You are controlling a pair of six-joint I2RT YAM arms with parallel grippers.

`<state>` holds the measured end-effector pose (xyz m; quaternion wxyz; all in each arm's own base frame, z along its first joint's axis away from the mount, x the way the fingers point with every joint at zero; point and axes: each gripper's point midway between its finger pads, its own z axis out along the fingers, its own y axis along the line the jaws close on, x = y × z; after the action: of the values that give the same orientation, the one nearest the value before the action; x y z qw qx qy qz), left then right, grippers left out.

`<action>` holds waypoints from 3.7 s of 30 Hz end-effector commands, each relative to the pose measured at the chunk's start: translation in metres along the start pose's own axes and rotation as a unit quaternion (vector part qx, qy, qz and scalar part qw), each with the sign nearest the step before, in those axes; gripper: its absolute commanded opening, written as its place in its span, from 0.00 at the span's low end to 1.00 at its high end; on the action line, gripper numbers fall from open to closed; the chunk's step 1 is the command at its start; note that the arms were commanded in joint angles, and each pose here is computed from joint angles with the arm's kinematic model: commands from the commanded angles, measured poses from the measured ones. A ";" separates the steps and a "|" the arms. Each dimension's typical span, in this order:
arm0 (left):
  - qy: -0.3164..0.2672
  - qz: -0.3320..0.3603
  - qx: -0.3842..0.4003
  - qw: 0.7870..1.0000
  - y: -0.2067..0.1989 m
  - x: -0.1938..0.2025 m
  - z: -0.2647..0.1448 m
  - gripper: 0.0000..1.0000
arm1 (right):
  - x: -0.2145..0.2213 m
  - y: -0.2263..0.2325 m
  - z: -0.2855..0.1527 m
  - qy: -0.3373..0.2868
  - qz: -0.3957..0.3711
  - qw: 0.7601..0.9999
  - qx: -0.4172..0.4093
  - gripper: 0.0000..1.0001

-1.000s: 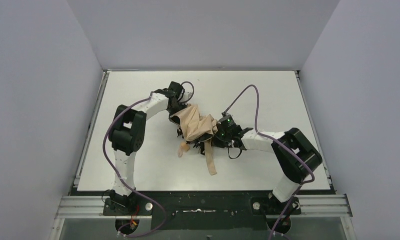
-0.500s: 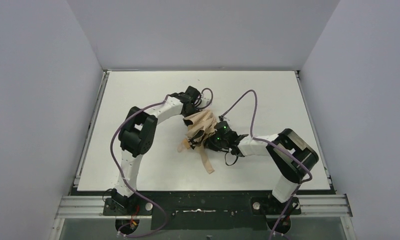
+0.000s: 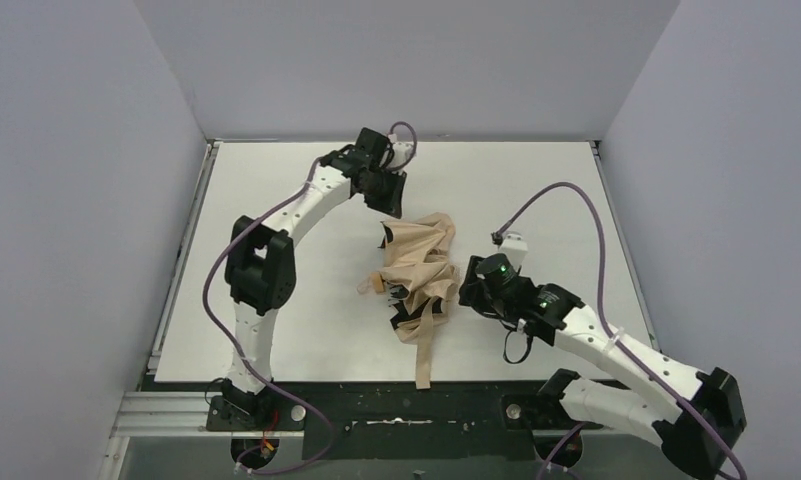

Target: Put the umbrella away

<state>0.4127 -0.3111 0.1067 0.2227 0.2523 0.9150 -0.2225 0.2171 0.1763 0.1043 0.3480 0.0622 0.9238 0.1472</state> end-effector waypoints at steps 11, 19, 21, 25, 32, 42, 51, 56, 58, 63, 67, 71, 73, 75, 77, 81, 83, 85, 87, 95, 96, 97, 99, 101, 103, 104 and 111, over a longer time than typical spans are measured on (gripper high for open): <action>-0.090 -0.174 -0.147 0.970 0.044 0.082 -0.108 0.18 | -0.079 -0.072 -0.003 -0.013 -0.050 0.991 0.123 0.61; -0.033 -0.209 -0.122 0.970 0.023 0.153 -0.051 0.05 | -0.082 -0.052 0.071 0.061 -0.054 0.995 0.049 0.44; -0.026 -0.204 -0.123 0.971 0.021 0.153 -0.037 0.01 | -0.081 -0.048 0.084 0.067 -0.055 0.995 0.040 0.40; -0.017 -0.200 -0.131 0.971 0.025 0.149 -0.013 0.00 | -0.076 -0.046 0.105 0.085 -0.062 0.994 0.033 0.35; -0.005 -0.172 -0.116 0.978 0.013 0.135 0.012 0.00 | -0.058 -0.019 0.123 0.122 -0.058 0.990 -0.030 0.31; -0.013 -0.168 -0.079 0.983 -0.005 0.104 0.030 0.00 | -0.047 0.017 0.130 0.135 -0.009 0.986 -0.097 0.26; -0.021 -0.143 -0.063 0.987 -0.012 0.053 0.044 0.00 | -0.069 0.013 0.152 0.097 0.026 0.993 -0.067 0.25; -0.038 -0.149 -0.070 0.986 0.009 0.022 0.042 0.00 | -0.109 0.010 0.162 0.052 0.029 0.997 -0.057 0.25; -0.047 -0.158 -0.071 0.984 0.021 0.012 0.038 0.00 | -0.120 0.008 0.164 0.042 0.022 0.997 -0.052 0.25; -0.058 -0.169 -0.086 0.980 0.045 0.009 0.013 0.00 | -0.132 -0.007 0.159 0.034 0.003 0.999 -0.030 0.26; -0.081 -0.187 -0.115 0.972 0.061 0.024 -0.024 0.14 | -0.131 -0.031 0.142 0.026 -0.006 1.000 0.014 0.32; -0.121 -0.181 -0.113 0.969 0.049 0.046 -0.061 0.27 | -0.125 -0.047 0.115 0.015 0.005 0.999 0.028 0.42; -0.131 -0.178 -0.110 0.969 0.036 0.064 -0.081 0.30 | -0.119 -0.053 0.102 0.011 0.007 0.999 0.034 0.47; -0.139 -0.168 -0.104 0.970 0.021 0.079 -0.095 0.33 | -0.114 -0.057 0.087 0.008 0.011 0.999 0.039 0.50; -0.146 -0.148 -0.089 0.974 -0.004 0.092 -0.104 0.37 | -0.112 -0.058 0.073 0.001 0.014 0.999 0.035 0.52; -0.144 -0.111 -0.024 0.983 -0.076 0.116 -0.103 0.42 | -0.102 -0.057 0.055 -0.006 0.025 0.999 0.022 0.54; -0.142 -0.087 -0.003 0.986 -0.109 0.126 -0.096 0.44 | -0.098 -0.055 0.050 -0.006 0.035 0.999 0.011 0.55; -0.145 -0.060 -0.001 0.988 -0.132 0.134 -0.086 0.48 | -0.092 -0.052 0.048 -0.003 0.041 0.999 0.001 0.56; -0.139 -0.056 0.004 0.989 -0.144 0.140 -0.073 0.51 | -0.088 -0.050 0.046 -0.002 0.048 0.999 -0.007 0.56; -0.129 -0.082 -0.006 0.988 -0.142 0.148 -0.026 0.60 | -0.081 -0.052 0.032 -0.012 0.049 0.999 -0.012 0.59; -0.126 -0.080 -0.009 0.989 -0.141 0.149 -0.022 0.60 | -0.081 -0.053 0.030 -0.012 0.049 0.999 -0.011 0.59; -0.122 -0.080 -0.017 0.989 -0.139 0.148 -0.018 0.60 | -0.081 -0.053 0.028 -0.013 0.048 0.999 -0.011 0.59; -0.112 -0.079 -0.029 0.990 -0.135 0.152 -0.010 0.60 | -0.080 -0.053 0.025 -0.014 0.047 0.999 -0.011 0.59; -0.110 -0.079 -0.031 0.990 -0.133 0.153 -0.006 0.60 | -0.080 -0.053 0.023 -0.015 0.048 0.999 -0.012 0.59; -0.114 -0.079 -0.026 0.990 -0.134 0.151 -0.003 0.60 | -0.078 -0.053 0.022 -0.014 0.048 0.999 -0.014 0.59; -0.116 -0.076 -0.022 0.990 -0.135 0.149 -0.002 0.60 | -0.077 -0.053 0.022 -0.013 0.048 0.999 -0.015 0.59; -0.134 -0.075 -0.008 0.988 -0.135 0.132 0.000 0.38 | -0.076 -0.049 0.014 -0.015 0.052 0.998 -0.028 0.60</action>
<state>0.2096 -0.3419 0.0438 0.2801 0.1607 0.9218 -0.2145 0.2828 0.1126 0.1098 0.3337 0.1053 0.9210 0.1712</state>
